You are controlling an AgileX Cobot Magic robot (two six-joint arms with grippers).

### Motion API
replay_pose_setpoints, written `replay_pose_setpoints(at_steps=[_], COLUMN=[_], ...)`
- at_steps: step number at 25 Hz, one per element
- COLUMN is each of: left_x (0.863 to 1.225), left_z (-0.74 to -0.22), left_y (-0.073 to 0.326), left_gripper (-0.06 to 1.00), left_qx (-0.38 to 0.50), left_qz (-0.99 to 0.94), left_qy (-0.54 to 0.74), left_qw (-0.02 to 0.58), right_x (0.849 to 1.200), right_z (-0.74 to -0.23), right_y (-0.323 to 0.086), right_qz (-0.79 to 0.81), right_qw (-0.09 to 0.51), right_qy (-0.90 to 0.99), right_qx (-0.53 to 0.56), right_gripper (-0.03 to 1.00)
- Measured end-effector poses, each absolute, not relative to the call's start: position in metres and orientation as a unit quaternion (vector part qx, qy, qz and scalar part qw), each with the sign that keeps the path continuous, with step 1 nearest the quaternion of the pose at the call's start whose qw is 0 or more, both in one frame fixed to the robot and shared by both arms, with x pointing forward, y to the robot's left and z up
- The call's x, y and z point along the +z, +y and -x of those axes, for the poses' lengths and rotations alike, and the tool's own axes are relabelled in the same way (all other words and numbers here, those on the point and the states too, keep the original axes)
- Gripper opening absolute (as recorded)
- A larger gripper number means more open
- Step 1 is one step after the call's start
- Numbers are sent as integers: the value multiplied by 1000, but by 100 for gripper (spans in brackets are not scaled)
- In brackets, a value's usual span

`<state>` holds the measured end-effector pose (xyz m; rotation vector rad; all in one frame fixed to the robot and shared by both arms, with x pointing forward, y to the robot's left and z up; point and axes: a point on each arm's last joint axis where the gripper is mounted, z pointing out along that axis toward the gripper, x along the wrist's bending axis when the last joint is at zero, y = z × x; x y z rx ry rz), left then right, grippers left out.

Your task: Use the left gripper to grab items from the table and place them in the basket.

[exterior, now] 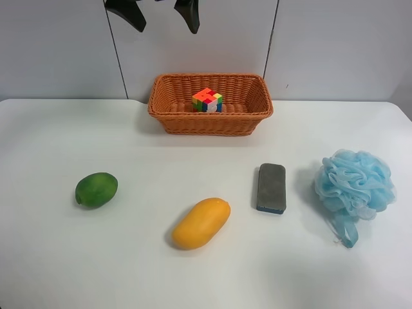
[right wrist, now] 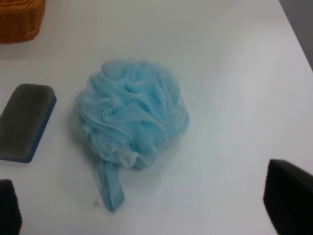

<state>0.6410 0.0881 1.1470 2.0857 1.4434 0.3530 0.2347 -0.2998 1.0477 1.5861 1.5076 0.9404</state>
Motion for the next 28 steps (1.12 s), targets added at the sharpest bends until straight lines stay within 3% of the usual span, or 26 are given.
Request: replay_pose_setpoints(at_steps=[10,20,28], left_x=[1158,1157,1139], left_z=[-531,-387,-310], left_y=[142,215,256], left_gripper=[96,96,96], left_qx=[100,121,156], left_qz=[-819,-805,-785], left_qy=[513,500,487], left_qw=[237,294,351], right_x=[1048,1048,1048], right_z=[-235,-235,-235], right_y=[-300,-300,-300], right_qz=[-618,-618,-618], right_qw=[371,371,371], right_qy=[588,588,588], right_qx=[367,367,367], right_gripper=[99,99,99])
